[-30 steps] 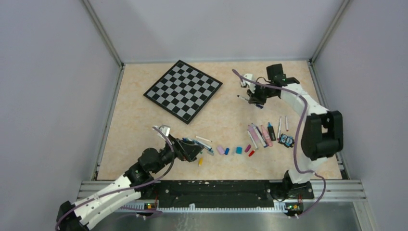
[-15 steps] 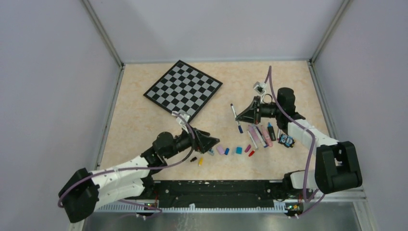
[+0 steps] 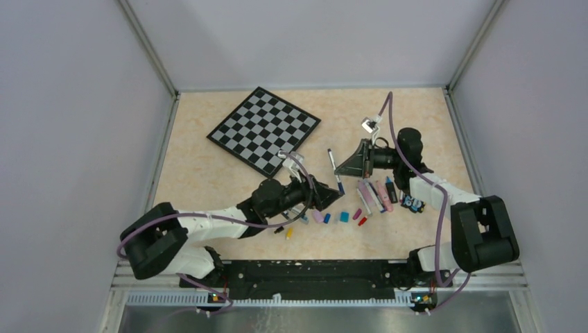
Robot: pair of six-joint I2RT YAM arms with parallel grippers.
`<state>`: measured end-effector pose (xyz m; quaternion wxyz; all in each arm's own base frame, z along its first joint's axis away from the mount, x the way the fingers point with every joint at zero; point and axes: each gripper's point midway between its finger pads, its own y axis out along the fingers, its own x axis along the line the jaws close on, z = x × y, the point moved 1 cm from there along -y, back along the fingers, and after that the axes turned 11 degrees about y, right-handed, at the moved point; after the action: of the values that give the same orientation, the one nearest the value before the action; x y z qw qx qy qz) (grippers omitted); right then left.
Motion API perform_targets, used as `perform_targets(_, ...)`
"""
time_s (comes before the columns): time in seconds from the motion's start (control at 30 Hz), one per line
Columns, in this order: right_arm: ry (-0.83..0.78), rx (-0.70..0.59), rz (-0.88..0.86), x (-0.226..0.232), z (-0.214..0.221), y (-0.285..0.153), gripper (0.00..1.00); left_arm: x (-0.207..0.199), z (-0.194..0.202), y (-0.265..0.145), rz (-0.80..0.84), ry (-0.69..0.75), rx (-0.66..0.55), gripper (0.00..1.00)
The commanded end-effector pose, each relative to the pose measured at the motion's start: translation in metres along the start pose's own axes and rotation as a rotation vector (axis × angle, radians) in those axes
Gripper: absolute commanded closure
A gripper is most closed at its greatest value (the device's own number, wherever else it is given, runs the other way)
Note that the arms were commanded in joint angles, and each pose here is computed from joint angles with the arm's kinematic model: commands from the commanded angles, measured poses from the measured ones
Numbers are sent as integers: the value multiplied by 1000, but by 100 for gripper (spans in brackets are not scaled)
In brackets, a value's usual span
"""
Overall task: Open the pen caps
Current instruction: Open the pen cap from the pen.
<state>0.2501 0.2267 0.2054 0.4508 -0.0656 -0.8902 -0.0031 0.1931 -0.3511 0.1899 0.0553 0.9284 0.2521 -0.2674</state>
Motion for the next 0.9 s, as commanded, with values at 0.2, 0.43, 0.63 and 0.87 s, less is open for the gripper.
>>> perform_targets(0.2, -20, 18, -41, 9, 2, 7, 100, -20, -19, 37, 55, -51, -97, 34)
perform_targets(0.43, -14, 23, -42, 9, 4, 8, 100, -15, -14, 44, 28, -67, -82, 48)
perform_targets(0.63, -19, 25, -43, 8, 5, 9, 100, -15, -12, 44, 31, -54, -69, 83)
perform_targets(0.87, -92, 53, -60, 16, 7, 6, 91, -19, -6, 35, 59, 43, -12, 100)
